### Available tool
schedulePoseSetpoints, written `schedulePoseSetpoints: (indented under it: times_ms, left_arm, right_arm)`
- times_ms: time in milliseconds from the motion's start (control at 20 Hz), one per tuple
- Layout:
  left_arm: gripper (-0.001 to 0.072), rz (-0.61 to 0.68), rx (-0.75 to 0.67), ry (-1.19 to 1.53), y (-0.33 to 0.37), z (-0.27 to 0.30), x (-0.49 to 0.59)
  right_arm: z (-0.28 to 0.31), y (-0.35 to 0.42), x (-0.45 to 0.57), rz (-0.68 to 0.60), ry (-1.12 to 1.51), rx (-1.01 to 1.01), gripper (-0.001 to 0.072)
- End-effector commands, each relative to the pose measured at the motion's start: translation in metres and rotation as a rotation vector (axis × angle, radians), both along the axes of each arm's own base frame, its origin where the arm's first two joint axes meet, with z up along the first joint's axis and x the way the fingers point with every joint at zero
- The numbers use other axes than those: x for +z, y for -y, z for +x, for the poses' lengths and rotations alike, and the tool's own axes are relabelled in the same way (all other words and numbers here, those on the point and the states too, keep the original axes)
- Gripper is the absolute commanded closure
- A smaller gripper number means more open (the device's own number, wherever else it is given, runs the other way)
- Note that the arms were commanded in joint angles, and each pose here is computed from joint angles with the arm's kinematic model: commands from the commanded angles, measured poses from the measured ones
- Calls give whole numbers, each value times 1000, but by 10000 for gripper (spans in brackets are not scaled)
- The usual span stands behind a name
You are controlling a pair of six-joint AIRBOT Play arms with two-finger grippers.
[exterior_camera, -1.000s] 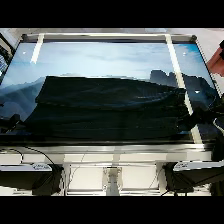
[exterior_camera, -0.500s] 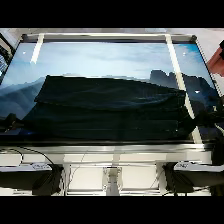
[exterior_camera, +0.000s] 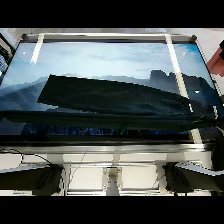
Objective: Fold the clothes and pants, and hang the long-sleeved shirts on hangers.
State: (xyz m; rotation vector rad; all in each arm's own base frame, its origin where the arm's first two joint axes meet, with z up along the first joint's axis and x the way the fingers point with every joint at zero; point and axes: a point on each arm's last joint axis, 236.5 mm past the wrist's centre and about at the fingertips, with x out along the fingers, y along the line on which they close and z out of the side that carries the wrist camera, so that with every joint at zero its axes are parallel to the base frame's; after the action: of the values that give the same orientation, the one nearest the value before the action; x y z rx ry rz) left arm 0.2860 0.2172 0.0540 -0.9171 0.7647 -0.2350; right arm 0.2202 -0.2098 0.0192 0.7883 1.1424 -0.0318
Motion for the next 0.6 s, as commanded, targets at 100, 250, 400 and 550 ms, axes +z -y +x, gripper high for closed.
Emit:
schedulePoseSetpoints:
  times_ms: [100,250,400,550]
  left_arm:
    - [680,-50,85,180,-14,17,40]
    - [681,-64,77,220,-8,29,49]
    - [682,-39,94,203,-3,52,46]
    - [682,2,122,176,8,93,40]
  right_arm:
    - [22,10,21,-14,155,-46,685]
    - [56,2,59,37,373,-47,685]
    - [74,6,81,63,481,-97,686]
    - [85,16,84,69,484,-179,685]
